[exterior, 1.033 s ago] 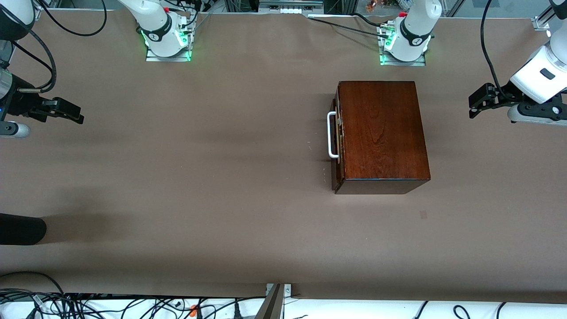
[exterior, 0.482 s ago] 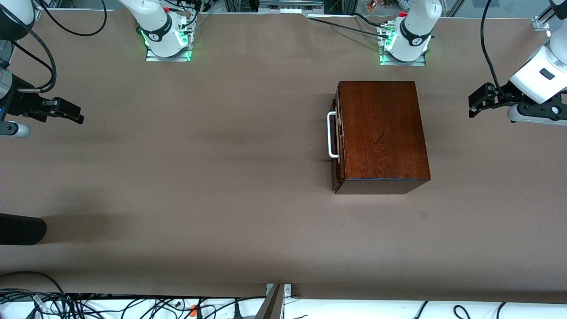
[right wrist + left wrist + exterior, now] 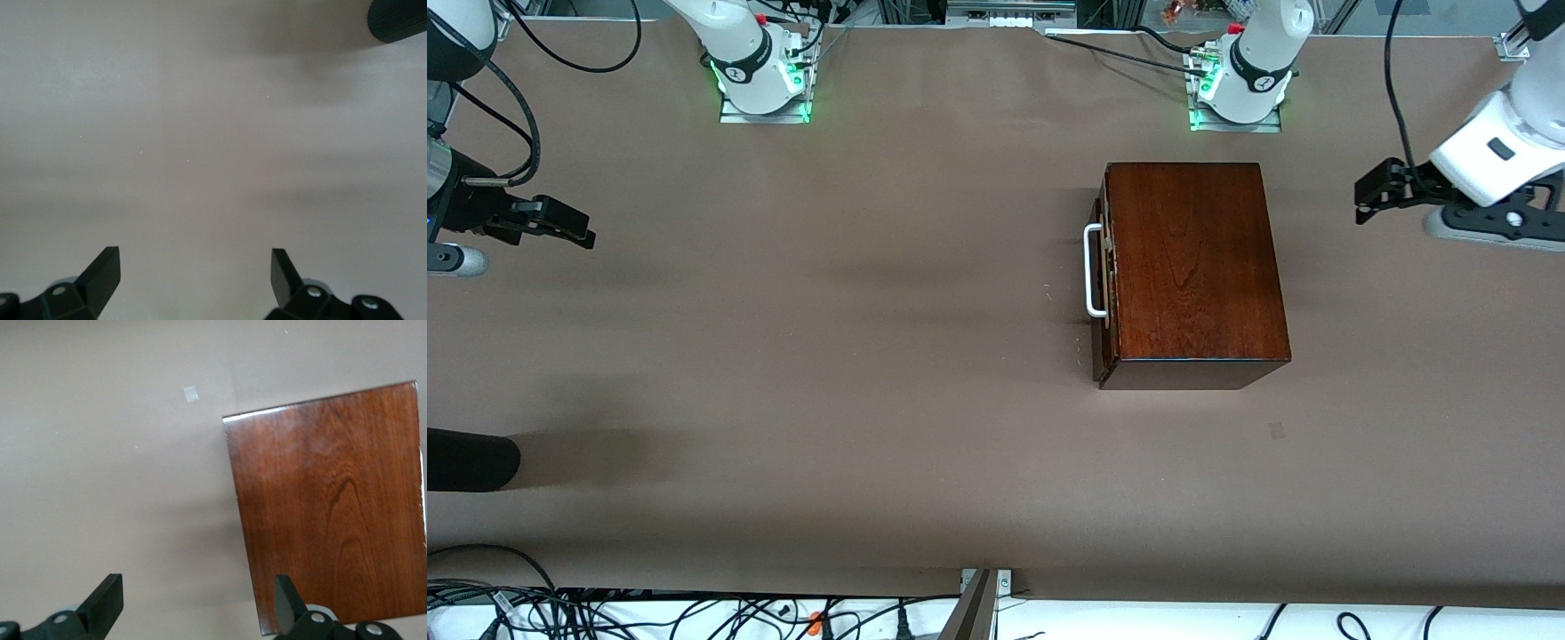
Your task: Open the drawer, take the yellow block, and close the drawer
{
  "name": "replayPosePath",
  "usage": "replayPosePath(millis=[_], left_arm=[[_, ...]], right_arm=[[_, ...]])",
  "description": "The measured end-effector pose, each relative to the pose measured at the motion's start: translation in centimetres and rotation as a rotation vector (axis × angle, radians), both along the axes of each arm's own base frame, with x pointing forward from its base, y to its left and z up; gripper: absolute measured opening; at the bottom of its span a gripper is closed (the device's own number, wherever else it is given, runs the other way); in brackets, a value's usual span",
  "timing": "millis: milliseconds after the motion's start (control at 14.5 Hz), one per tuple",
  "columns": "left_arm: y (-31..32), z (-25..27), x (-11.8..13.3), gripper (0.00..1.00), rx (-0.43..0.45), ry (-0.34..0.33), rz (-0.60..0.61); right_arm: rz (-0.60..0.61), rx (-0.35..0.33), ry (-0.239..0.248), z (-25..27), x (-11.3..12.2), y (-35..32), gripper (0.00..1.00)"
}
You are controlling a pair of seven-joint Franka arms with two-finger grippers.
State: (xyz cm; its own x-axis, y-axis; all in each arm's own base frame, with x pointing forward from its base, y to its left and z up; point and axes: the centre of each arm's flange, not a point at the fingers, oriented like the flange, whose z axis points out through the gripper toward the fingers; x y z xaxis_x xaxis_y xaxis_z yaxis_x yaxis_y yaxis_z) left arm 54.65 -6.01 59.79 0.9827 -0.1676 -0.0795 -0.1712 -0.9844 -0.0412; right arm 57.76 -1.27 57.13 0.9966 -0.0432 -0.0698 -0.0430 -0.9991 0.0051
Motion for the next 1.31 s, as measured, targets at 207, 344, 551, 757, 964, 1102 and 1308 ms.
replayPosePath(millis=[207, 344, 551, 757, 964, 1102, 1308], left_arm=[[-3.8, -0.8, -0.7, 1.00, 0.006, 0.045, -0.068], [-5.9, -1.3, -1.6, 1.00, 0.015, 0.090, -0.107], [-8.1, -1.7, -2.3, 1.00, 0.023, 0.117, -0.127], [-14.1, -3.1, -2.9, 1.00, 0.028, 0.093, -0.112], [-20.5, -6.0, -2.9, 1.00, 0.003, 0.057, -0.069], [-24.1, -8.6, -3.2, 1.00, -0.011, 0.074, -0.047], [-29.6, -12.5, -4.6, 1.00, 0.018, 0.075, -0.076]], right_arm=[[0.000, 0.000, 0.000, 0.0, 0.0, 0.0, 1.00], [0.000, 0.000, 0.000, 0.0, 0.0, 0.0, 1.00], [0.000, 0.000, 0.000, 0.0, 0.0, 0.0, 1.00], [0.000, 0.000, 0.001, 0.0, 0.0, 0.0, 1.00], [0.000, 0.000, 0.001, 0.0, 0.0, 0.0, 1.00], [0.000, 0.000, 0.001, 0.0, 0.0, 0.0, 1.00], [-0.001, 0.000, 0.001, 0.0, 0.0, 0.0, 1.00]])
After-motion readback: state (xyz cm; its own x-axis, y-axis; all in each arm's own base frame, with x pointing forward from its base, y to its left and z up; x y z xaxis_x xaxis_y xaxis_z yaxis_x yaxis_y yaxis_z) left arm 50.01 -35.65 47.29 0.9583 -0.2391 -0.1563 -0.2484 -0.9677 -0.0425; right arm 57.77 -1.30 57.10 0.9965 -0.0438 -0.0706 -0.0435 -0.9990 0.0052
